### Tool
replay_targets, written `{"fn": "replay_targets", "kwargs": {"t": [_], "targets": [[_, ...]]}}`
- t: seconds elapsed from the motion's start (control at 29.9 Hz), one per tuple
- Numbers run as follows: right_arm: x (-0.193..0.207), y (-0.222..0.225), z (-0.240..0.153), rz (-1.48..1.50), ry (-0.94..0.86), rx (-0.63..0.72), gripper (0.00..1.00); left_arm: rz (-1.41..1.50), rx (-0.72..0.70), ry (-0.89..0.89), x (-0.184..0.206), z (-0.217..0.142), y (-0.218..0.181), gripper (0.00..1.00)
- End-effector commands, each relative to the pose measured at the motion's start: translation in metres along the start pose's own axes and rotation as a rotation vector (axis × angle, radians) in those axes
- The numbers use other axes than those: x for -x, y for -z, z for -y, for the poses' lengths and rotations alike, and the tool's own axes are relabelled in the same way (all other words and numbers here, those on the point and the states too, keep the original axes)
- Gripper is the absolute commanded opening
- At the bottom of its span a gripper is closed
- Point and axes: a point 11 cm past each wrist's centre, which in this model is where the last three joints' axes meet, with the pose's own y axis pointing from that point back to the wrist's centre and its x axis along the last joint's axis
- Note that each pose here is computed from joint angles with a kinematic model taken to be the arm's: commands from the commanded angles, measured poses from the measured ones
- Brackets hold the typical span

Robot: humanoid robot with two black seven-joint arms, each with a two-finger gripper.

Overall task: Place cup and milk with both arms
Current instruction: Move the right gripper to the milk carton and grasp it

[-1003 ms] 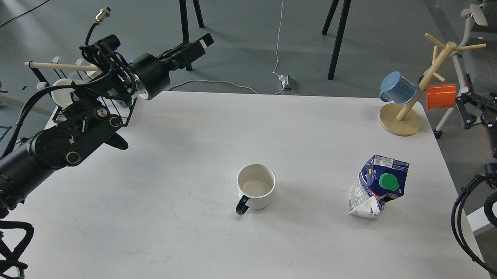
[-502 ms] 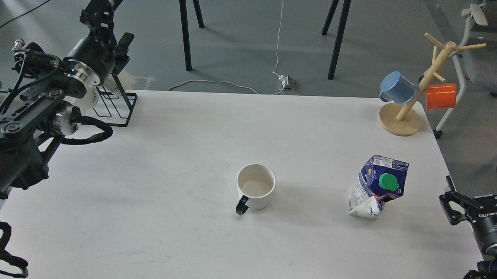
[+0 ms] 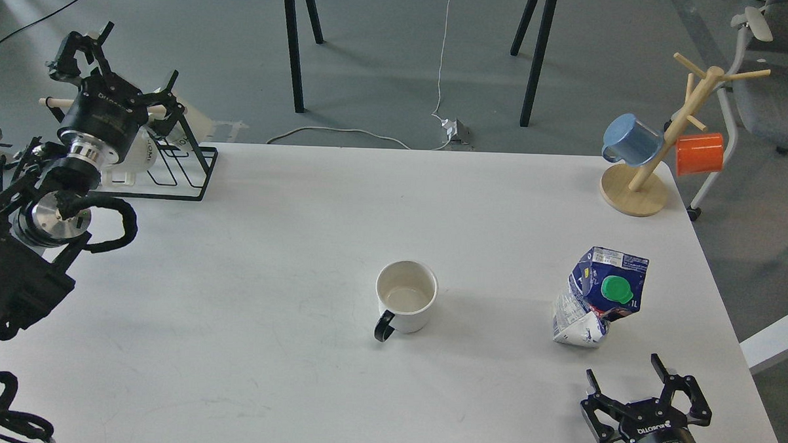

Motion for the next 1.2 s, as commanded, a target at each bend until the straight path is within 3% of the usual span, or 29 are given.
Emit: {"fn": "replay_targets", "kwargs": {"t": [0.0,0.3,0.8,1.17], "targets": [[0.012,-0.018,0.008,0.008,0.045,0.018,0.98,0.007,-0.011,-0.014,-0.006,-0.005,0.001,1.0],[0.029,-0.045,0.022,0.072,0.098,0.005,0.92,0.051,-0.014,-0.084,-0.03,-0.013,-0.007,1.0],[0.053,-0.027,0.051,0.058,0.177,-0.04,0.86,0.054,-0.018,-0.088,-0.032,-0.015,-0.007,1.0],[0.049,-0.025,0.051,0.051,0.166,-0.044,0.4,0.059,-0.015,-0.108,-0.038,-0.017,-0.007,1.0]]}}
